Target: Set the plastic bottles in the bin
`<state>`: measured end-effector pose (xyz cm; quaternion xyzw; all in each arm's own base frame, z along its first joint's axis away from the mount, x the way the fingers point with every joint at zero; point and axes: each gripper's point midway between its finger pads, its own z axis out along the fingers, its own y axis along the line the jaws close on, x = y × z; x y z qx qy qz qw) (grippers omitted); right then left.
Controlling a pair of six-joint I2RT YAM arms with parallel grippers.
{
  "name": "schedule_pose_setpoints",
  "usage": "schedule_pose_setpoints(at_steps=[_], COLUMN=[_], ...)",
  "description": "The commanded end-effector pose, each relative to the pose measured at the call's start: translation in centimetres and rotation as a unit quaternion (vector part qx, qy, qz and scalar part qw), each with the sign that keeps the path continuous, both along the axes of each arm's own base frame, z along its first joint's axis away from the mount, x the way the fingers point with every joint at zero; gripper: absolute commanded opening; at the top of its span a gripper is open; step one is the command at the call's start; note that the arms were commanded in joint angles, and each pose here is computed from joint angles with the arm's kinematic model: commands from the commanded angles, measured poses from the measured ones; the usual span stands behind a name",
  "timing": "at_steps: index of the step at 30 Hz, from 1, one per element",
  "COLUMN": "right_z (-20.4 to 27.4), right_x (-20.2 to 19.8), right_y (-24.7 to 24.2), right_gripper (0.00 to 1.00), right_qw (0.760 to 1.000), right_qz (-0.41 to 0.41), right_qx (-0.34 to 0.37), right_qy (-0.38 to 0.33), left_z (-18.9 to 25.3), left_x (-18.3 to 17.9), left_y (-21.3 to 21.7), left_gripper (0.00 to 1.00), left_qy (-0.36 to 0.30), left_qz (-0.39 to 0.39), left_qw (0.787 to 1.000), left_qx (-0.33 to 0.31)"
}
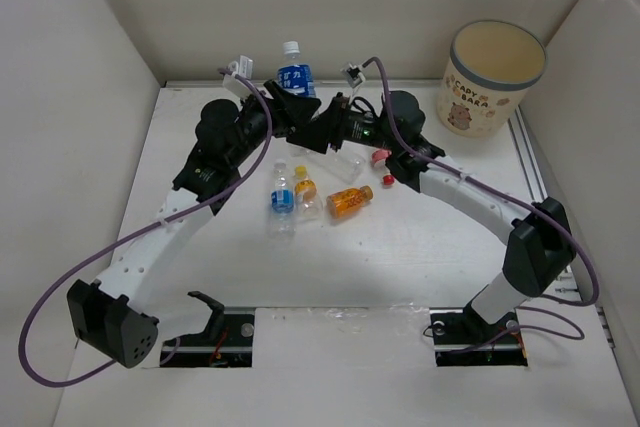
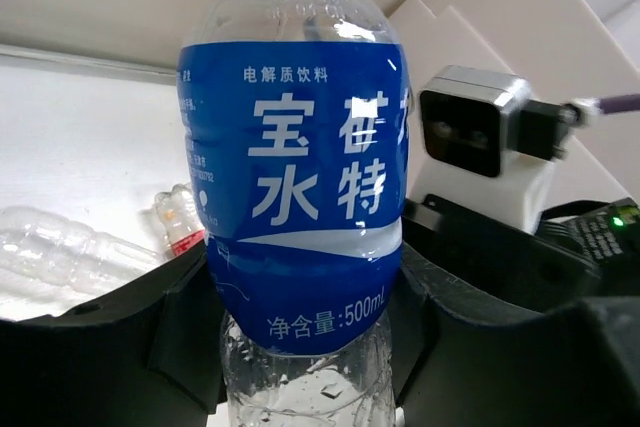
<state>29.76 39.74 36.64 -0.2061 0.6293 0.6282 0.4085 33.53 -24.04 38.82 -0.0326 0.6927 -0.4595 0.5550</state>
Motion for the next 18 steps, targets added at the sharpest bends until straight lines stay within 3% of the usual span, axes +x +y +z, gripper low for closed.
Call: schedule_pose_setpoints(at_steps=[1, 2, 5, 6, 7, 8, 13, 15, 18], right_z=[1.3, 1.3, 1.2, 1.2, 1.8, 1.0, 0.7, 1.5, 3.4], right_x=[0.1, 0.1, 0.3, 0.7, 1.0, 1.2, 5.3, 8.4, 12.8], right_y=[-0.4, -0.4, -1.0, -1.4, -2.0, -2.0, -5.7, -8.8, -14.3], right_gripper=[0.57, 0.36, 0.13, 0.01, 0.00, 0.00, 0.00, 0.00, 0.00], right_qw=[0.999, 0.999, 0.999, 0.999, 0.999, 0.999, 0.995, 0.988, 0.969], right_qz=[0.003, 0.003, -0.008, -0.013, -0.020, -0.026, -0.099, -0.153, -0.248], right_qx=[0.029, 0.029, 0.029, 0.029, 0.032, 0.025, 0.007, -0.004, -0.013], right_qy=[-0.031, -0.031, -0.029, -0.029, -0.034, -0.023, -0.010, -0.011, -0.014], left_z=[3.5, 3.8, 4.1, 4.7, 4.7, 5.3, 8.0, 10.9, 10.2], left_x=[-1.4, -1.4, -1.1, -1.2, -1.2, -1.1, 0.6, 0.5, 1.6], left_y=[-0.6, -0.6, -0.6, -0.5, -0.6, -0.3, 2.8, 4.7, 6.5], left_gripper=[0.17, 0.23, 0.48, 0.76, 0.95, 1.00, 1.00, 1.00, 1.00], left_qy=[-0.046, -0.052, -0.055, -0.060, -0.058, -0.063, -0.070, -0.082, -0.046], left_qz=[-0.030, -0.030, -0.025, -0.025, -0.026, -0.018, 0.082, 0.127, 0.185], left_qw=[0.998, 0.998, 0.997, 0.997, 0.997, 0.997, 0.993, 0.988, 0.982], left_qx=[-0.034, -0.036, -0.039, -0.041, -0.045, -0.049, -0.041, -0.040, -0.006])
